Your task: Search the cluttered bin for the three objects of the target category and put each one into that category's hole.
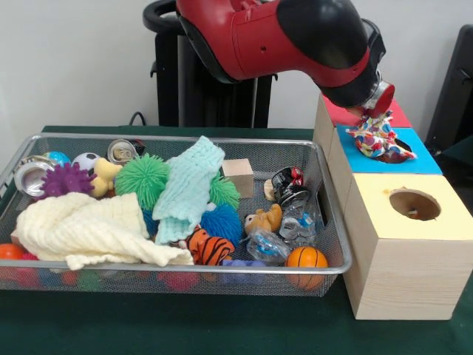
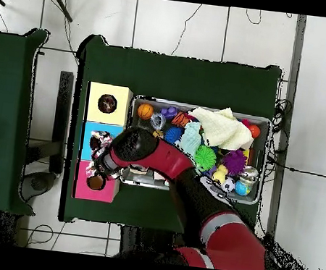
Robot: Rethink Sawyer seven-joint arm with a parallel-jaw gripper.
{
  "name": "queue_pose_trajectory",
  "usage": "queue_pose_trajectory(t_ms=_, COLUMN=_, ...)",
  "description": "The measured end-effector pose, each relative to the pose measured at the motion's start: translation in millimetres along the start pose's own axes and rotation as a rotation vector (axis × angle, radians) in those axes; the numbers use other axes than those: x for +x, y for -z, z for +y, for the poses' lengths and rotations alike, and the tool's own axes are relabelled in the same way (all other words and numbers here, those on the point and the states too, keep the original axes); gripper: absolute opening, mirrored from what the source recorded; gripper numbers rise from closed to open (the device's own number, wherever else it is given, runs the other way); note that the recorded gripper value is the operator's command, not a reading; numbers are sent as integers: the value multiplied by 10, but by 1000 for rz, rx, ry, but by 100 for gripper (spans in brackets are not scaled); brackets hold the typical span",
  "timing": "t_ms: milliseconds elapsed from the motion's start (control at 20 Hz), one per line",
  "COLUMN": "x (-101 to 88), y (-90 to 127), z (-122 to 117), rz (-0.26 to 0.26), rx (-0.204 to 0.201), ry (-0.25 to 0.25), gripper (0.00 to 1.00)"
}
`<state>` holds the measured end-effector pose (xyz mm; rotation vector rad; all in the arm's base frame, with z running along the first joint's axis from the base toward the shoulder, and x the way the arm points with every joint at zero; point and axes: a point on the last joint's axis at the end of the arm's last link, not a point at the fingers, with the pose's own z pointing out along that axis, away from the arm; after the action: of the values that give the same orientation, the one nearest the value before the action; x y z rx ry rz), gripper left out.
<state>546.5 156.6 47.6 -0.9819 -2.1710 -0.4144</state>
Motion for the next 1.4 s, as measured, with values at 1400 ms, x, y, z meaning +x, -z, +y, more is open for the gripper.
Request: queue_pose_trajectory(t_ms=1400, x=258, y=106, z=-28, rz=50, rx=-206, ry=51, gripper=0)
